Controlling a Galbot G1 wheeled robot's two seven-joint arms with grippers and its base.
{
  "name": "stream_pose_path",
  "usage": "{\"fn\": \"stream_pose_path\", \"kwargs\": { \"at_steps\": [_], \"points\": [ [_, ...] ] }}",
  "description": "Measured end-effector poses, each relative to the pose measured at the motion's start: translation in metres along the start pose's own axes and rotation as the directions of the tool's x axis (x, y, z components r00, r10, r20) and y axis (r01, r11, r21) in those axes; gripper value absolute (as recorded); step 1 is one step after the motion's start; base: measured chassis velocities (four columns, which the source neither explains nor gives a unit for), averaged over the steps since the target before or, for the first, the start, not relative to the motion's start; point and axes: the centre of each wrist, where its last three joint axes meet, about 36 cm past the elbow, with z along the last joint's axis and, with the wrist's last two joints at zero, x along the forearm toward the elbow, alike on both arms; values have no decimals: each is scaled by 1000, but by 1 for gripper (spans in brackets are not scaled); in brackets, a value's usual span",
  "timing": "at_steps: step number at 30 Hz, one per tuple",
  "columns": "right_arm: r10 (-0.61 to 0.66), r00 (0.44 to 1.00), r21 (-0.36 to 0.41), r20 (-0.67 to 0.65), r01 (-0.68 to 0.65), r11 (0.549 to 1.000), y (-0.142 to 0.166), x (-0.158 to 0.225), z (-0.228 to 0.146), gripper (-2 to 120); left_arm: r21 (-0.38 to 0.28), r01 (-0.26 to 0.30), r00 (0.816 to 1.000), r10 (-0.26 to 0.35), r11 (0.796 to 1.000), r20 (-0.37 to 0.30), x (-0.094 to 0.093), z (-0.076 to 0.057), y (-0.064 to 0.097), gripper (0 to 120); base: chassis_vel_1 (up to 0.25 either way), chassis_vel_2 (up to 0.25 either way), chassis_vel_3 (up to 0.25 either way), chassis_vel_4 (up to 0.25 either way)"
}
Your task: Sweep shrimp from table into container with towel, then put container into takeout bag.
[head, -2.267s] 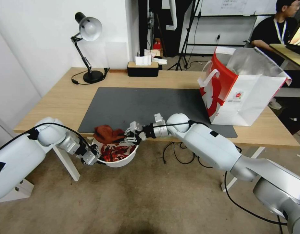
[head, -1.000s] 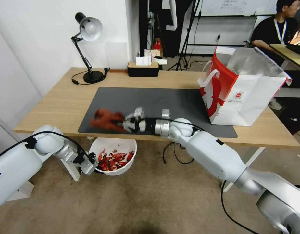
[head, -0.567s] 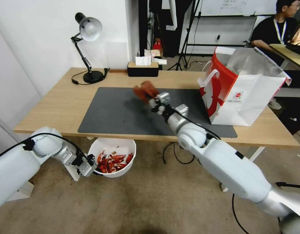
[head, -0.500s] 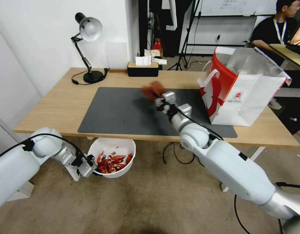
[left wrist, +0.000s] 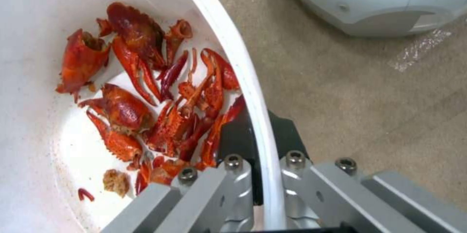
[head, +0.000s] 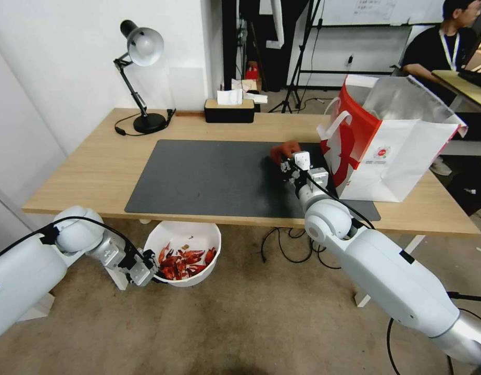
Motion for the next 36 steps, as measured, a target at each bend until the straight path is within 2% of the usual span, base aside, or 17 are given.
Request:
{"fn": "stream_pose_path", "kwargs": {
  "at_steps": [2, 3, 6, 7, 10, 12, 14, 16, 21, 23, 28, 32, 33, 36],
  "points": [
    [-3, 1000, 5, -12, 3, 1000, 0, 2, 1, 49, 1, -1, 1000, 1, 1000, 5, -3, 0, -1, 0, 0, 0, 0, 0],
    [-3, 1000, 5, -12, 3, 1000, 0, 2, 1, 49, 1, -1, 1000, 1, 1000, 5, -3, 0, -1, 0, 0, 0, 0, 0],
    [-4, 999, 19, -38, 5, 1000, -1, 5, 4, 65, 2, -3, 1000, 3, 1000, 6, -3, 0, -2, 0, 0, 0, 0, 0],
    [-4, 999, 19, -38, 5, 1000, -1, 5, 4, 65, 2, -3, 1000, 3, 1000, 6, -3, 0, -2, 0, 0, 0, 0, 0],
    [5, 998, 33, -58, -3, 999, -1, 8, 5, 79, 2, -4, 1000, 4, 1000, 3, -2, 0, -2, 0, 0, 0, 0, 0],
    [9, 998, 39, -64, -6, 999, -1, 9, 4, 82, 1, -4, 1000, 4, 1000, 3, -2, 0, -2, 0, 0, 0, 0, 0],
    [7, 998, 43, -68, -4, 999, -3, 10, 3, 93, 0, -4, 1000, 4, 1000, 3, -2, 0, -2, 0, 0, 0, 0, 0],
    [-3, 998, 38, -60, 5, 999, -4, 10, 3, 98, -1, -4, 1000, 4, 1000, 4, -2, -1, -2, 0, 0, 0, 0, 0],
    [-77, 997, 7, 32, 77, 997, -5, 15, 8, 100, -1, -8, 1000, 8, 1000, 7, -3, -2, -3, 0, 0, 0, 0, 0],
    [-134, 986, -16, 97, 136, 991, -3, 21, 14, 100, 5, -11, 1000, 11, 1000, 11, -6, -1, -9, 0, 0, 0, 0, 0],
    [-173, 973, 3, 151, 174, 985, -3, 30, 23, 100, -1, -19, 1000, 20, 1000, 11, -11, -5, -19, 0, 0, 0, 0, 0],
    [-173, 970, 33, 169, 169, 985, -8, 40, 32, 100, 6, -58, 998, 58, 998, 15, -13, -10, -46, 0, 0, 0, 0, 0],
    [-173, 970, 33, 169, 169, 985, -8, 40, 32, 100, 6, -58, 998, 58, 998, 15, -13, -10, -46, 0, 0, 0, 0, 0],
    [-155, 973, 38, 171, 151, 988, -13, 46, 39, 100, 11, -69, 997, 68, 998, 31, -19, -14, -62, 0, 0, 0, 0, 0]
  ]
}}
